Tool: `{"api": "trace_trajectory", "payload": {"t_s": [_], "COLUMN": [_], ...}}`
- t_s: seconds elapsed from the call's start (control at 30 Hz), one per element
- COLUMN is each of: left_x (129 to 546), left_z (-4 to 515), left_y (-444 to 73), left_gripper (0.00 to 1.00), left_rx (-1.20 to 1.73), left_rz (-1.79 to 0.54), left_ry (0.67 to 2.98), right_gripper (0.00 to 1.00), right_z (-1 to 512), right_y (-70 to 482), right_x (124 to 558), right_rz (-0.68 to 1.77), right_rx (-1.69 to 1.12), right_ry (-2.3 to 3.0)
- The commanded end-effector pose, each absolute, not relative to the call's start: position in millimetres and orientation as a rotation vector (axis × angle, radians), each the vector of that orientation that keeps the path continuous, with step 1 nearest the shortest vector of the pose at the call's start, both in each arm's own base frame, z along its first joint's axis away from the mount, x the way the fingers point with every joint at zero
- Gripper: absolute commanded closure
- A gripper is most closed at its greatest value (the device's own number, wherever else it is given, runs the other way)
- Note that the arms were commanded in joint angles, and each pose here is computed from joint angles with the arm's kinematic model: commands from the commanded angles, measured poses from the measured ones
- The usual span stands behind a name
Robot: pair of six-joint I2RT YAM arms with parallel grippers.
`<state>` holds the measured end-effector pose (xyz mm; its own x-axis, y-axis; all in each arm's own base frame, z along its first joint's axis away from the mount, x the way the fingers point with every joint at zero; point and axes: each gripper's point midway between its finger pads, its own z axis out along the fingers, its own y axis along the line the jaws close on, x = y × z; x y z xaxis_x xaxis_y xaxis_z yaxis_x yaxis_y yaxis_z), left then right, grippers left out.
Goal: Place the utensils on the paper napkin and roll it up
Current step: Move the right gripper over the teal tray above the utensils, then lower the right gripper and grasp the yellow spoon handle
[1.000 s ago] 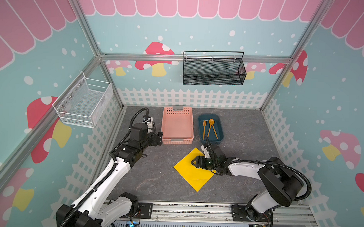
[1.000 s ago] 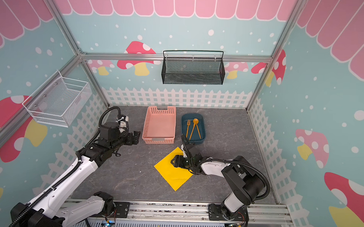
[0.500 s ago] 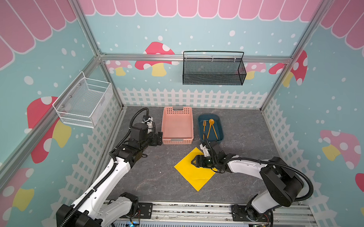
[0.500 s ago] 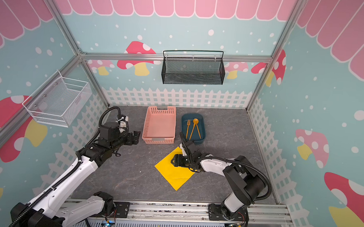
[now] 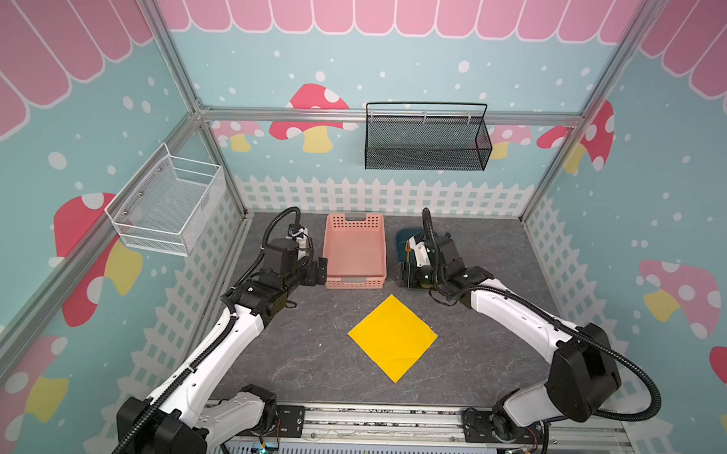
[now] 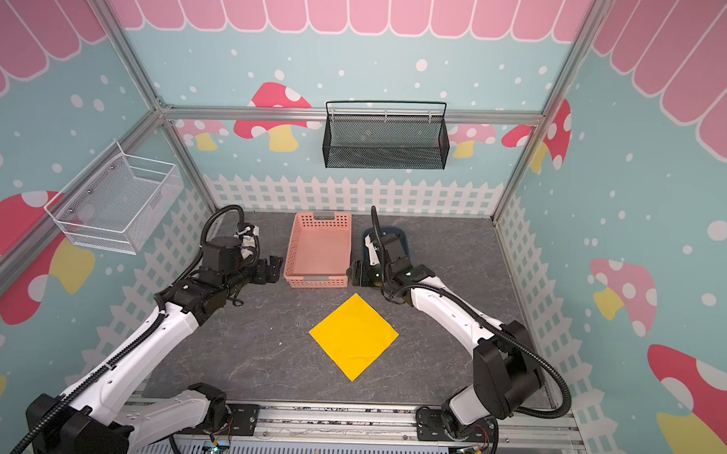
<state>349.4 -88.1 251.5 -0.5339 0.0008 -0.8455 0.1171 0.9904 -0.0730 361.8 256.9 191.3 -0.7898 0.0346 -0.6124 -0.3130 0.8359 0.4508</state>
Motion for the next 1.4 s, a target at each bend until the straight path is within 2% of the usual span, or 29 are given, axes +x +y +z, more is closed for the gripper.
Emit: {"api": "trace_trajectory", "payload": {"t_s": [0.0,0.3,0.57,0.8,0.93,1.37], "left_x": [353.2,367.7,367.7,361.7,361.0,360.8], "left_z": [264.2,265.4,252.0,242.3,244.4,244.7], "left_y": [-90.6,-93.6,-87.3,-83.7,-84.9,-90.2], "left_gripper": [0.03,0.03,0.03,0.03,0.03,0.03], "left_rx": [0.115,0.177,0.111,0.066,0.063,0.068], "left_rz": [-0.135,-0.088,-0.08,-0.094,-0.106,-0.147], "left_ry": [2.118,2.128,2.124,2.113,2.103,2.101], "right_gripper": [0.31,0.4,0.49,0.61,0.72,0.77], "right_z": [172.4,157.1,125.2,106.1,93.7,67.5], "right_y": [235.4,199.1,185.6,190.6,187.5,194.2], "right_x": [377.4,446.3,484.5,507.0,514.8,529.8], "right_rz": [0.592,0.397,0.277,0.247,0.189,0.182], "right_rx": [-0.228,-0.138,-0.066,-0.017,0.015,0.058], "right_ry": [2.469,2.506,2.57,2.615,2.644,2.685]}}
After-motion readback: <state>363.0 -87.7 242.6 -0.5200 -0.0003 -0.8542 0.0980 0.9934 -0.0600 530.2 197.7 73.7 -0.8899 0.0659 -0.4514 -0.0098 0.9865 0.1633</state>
